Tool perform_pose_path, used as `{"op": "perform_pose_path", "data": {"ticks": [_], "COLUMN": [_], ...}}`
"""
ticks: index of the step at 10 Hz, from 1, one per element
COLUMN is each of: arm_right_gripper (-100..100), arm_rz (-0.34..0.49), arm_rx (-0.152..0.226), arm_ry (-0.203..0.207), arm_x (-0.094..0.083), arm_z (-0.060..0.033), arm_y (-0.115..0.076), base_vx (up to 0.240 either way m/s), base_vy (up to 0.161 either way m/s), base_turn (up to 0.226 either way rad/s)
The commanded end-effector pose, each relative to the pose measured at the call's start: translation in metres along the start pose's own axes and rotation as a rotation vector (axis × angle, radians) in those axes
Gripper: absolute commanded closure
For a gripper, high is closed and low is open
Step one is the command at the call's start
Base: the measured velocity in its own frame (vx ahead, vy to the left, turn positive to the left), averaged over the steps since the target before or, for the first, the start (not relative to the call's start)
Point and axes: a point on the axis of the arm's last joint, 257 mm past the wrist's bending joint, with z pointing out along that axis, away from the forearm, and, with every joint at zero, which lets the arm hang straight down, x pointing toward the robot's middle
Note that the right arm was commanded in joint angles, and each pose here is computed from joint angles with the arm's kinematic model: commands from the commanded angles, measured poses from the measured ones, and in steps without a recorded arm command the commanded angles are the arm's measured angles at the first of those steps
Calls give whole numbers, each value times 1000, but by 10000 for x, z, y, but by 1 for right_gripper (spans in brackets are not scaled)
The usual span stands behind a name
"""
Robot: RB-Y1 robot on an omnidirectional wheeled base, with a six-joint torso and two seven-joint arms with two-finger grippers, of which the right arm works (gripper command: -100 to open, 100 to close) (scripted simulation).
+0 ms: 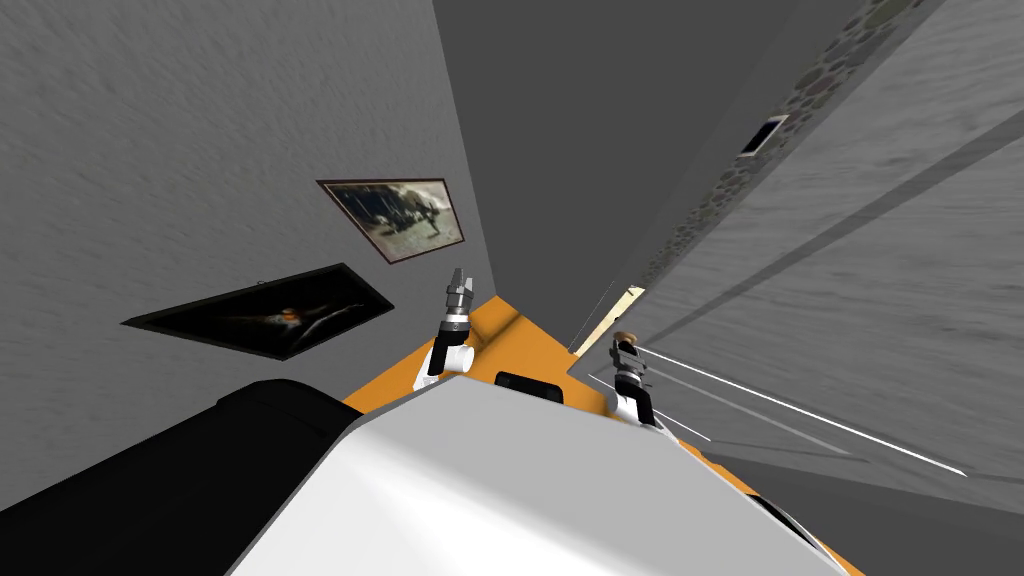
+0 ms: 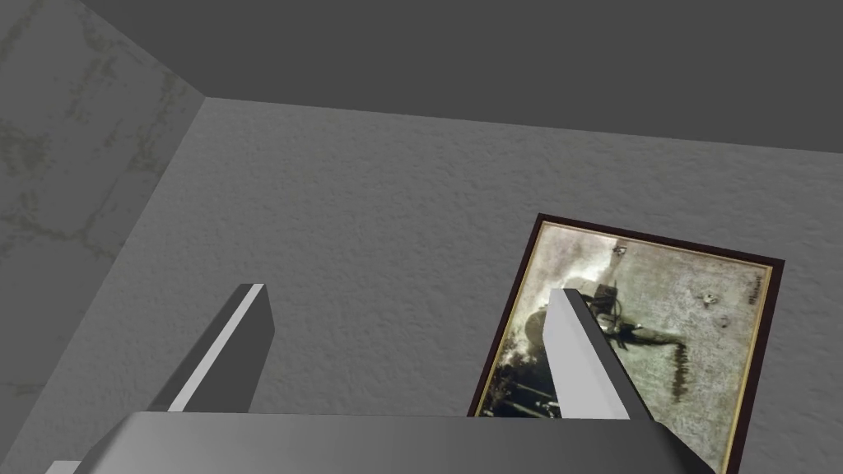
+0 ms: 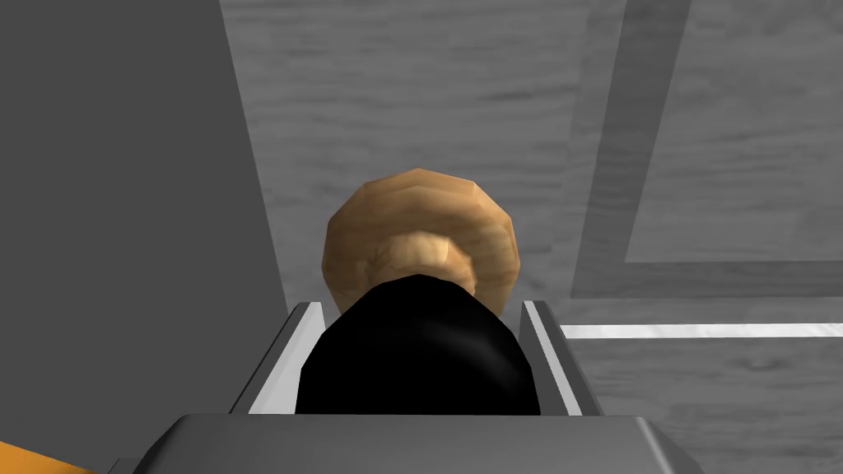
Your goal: Pull the door open
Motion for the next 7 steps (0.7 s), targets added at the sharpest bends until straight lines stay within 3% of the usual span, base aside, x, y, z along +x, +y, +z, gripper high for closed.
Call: {"op": "perform_pose_path", "data": {"ticks": [1, 4, 5, 7], "arm_right_gripper": [100, 100, 100, 100], "arm_rz": [7, 13, 9, 10], "arm_rx": [27, 87, 72, 119], "arm_ry": [4, 0, 1, -3], "arm_x": [16, 14, 16, -4], "arm_z": [-13, -56, -48, -123], "arm_y": [-45, -109, -72, -129], "base_vx": [-224, -281, -121, -210], "base_vy": [3, -41, -22, -31], "base_turn": [93, 135, 36, 104]}}
